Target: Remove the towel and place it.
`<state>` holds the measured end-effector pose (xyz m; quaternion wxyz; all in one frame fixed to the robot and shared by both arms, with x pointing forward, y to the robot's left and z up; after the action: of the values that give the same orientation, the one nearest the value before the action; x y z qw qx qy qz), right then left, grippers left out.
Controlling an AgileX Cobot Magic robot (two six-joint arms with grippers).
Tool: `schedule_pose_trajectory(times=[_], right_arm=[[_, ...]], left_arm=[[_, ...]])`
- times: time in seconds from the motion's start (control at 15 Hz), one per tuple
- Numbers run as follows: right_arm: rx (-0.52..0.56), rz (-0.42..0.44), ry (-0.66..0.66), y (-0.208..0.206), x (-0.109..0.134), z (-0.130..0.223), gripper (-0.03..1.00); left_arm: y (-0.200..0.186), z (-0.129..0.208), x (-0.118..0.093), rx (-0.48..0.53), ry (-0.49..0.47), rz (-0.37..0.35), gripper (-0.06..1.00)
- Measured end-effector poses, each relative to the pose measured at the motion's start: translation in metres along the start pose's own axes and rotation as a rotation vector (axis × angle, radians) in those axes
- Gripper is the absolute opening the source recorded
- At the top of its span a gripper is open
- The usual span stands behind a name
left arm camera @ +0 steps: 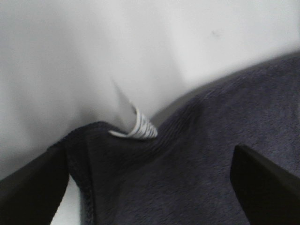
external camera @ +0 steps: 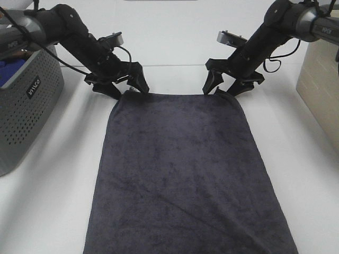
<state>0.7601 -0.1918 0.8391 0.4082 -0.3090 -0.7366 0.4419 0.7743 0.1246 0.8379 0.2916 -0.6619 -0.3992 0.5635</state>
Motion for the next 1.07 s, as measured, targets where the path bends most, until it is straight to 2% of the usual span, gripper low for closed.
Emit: schedule_pose_trajectory(times=[0.07,0.2,0.27,0.47,0.6,0.67,0.73,0.8,1.07], right_arm=[[0.01,0.005,-0.014,0.004,0.005,0.0,0.67],[0.022,0.022,-0.018,0.006,0.002,0.001,0.55],[0.03,0.039,-0.022,0.006,0.0,0.002,0.48],[0.041,0.079,-0.03,0.006,-0.006,0.004,0.23],[0.035,0.092,-0.03,0.006,-0.007,0.003,0.07],[0.035,0.096,-0.031,0.006,-0.008,0.003,0.02],[0.035,0.101,-0.034,0.006,-0.008,0.003,0.01],[0.031,0.112,-0.037,0.006,-0.009,0.002,0.01],[-0.026,0.166,-0.048,0.001,-0.015,-0.006,0.01]], left_arm=[[0.013,0.008,-0.02,0.007,0.034,0.022,0.88],[0.017,0.011,-0.028,0.012,0.047,0.027,0.84],[0.017,0.012,-0.028,0.012,0.046,0.017,0.79],[0.018,0.011,-0.019,0.009,0.064,-0.053,0.52],[0.018,0.01,-0.015,0.006,0.081,-0.081,0.26],[0.02,0.011,-0.014,0.009,0.088,-0.083,0.13],[0.02,0.011,-0.013,0.011,0.102,-0.084,0.05],[0.02,0.011,-0.013,0.011,0.111,-0.084,0.03],[0.019,0.006,-0.013,-0.023,0.141,-0.1,0.03]])
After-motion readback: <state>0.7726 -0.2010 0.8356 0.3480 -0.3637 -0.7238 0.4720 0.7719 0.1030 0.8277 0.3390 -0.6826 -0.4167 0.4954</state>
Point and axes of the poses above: a point on each arm's last joint axis where the gripper is mounted, y pointing out along that axis toward the gripper, x along the wrist's bending axis when the last joint is at zero, z = x × y, the point moved 4 cm from there along y, pointing out along that axis toward the gripper, and after that the axes turned 15 degrees about -y, right-handed, at the moved point
